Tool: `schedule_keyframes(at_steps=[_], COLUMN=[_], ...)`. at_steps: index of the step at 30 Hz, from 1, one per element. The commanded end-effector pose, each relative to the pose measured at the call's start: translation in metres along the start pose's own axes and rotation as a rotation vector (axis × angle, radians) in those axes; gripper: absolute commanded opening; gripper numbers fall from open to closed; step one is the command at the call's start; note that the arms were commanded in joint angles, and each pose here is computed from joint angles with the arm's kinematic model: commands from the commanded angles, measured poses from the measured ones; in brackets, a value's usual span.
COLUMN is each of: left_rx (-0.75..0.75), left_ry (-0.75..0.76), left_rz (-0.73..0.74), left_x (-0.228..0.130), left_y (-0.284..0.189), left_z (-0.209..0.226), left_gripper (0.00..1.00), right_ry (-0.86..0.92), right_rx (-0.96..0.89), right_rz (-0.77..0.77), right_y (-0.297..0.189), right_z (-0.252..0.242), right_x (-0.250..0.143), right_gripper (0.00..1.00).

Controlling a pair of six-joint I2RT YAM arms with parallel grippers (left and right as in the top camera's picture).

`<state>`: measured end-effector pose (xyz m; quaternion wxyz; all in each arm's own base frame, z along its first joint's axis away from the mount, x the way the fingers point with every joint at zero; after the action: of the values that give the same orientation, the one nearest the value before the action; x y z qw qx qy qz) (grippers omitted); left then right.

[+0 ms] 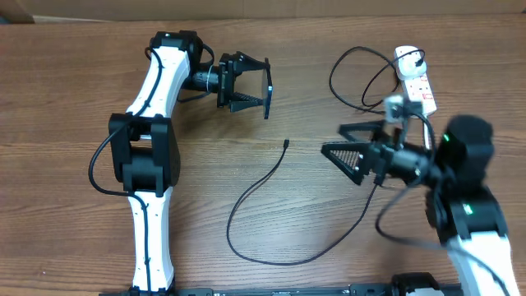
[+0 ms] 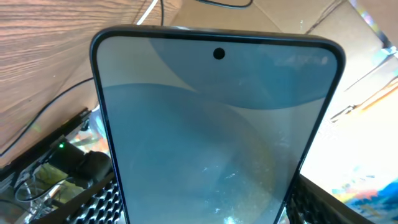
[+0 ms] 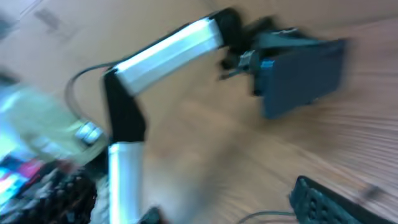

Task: Plug charger to phone and switch on socket
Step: 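Move the right gripper toward the raised smartphone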

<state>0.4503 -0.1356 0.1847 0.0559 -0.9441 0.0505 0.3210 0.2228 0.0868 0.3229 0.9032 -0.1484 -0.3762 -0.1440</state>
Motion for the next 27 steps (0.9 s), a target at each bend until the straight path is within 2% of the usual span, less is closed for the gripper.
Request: schedule_keyframes(at_steps=[1,2,6,9,12,17,21,27], left_rx=[0.001,0.012,0.06,0.091,0.138,0.231,0.302,0.363], left_ry=[0.042,0.043,0.042,0.043,0.041,0.07,0.121,0.094], left_rz=[0.006,0.001,-0.023,-0.034,-0.043,-0.056,-0.072,-0.105], left_x=[-0.001,-0.001,0.002,0.002,0.003,0.005,0.008,0.013], left_y=[0.003,0.003,0.003,0.005,0.011,0.026,0.039,0.055], left_z=[-0.005,-0.004,0.0,0.002,0.006,0.012,0.015,0.017], left_gripper=[0.72,0.72,0.72,0.72,0.72,0.72,0.71,0.72], right_ry=[0.059,0.071,0.102,0.151,0.147,0.182,0.228,0.218], right_rx=[0.166,0.134,-0.205,-0.5,-0.666,-0.773,-0.78,-0.756], right_rz=[0.119,0.12,0.109,0.035,-0.037,-0.066,-0.048,-0.086], right_y=[0.02,0.025,0.056,0.068,0.077,0.097,0.11,0.119], right_z=[0.001,-0.002,-0.018,-0.025,-0.026,-0.034,-0.046,-0.05], right_x=[-0.004,-0.005,-0.023,-0.033,-0.039,-0.05,-0.056,-0.051], right_gripper=[0.91,0.91,0.92,0.91,0.89,0.89,0.89,0.87])
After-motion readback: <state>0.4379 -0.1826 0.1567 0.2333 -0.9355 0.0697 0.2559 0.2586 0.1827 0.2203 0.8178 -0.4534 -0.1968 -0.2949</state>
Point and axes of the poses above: each gripper's point midway between its finger pads, its own y axis out along the fingers, its own z axis along the line the jaws close on, x = y × z, the point moved 9 cm from there along -y, back along the fingers, and after that the axes turned 1 degree about y, right-handed, at the moved point
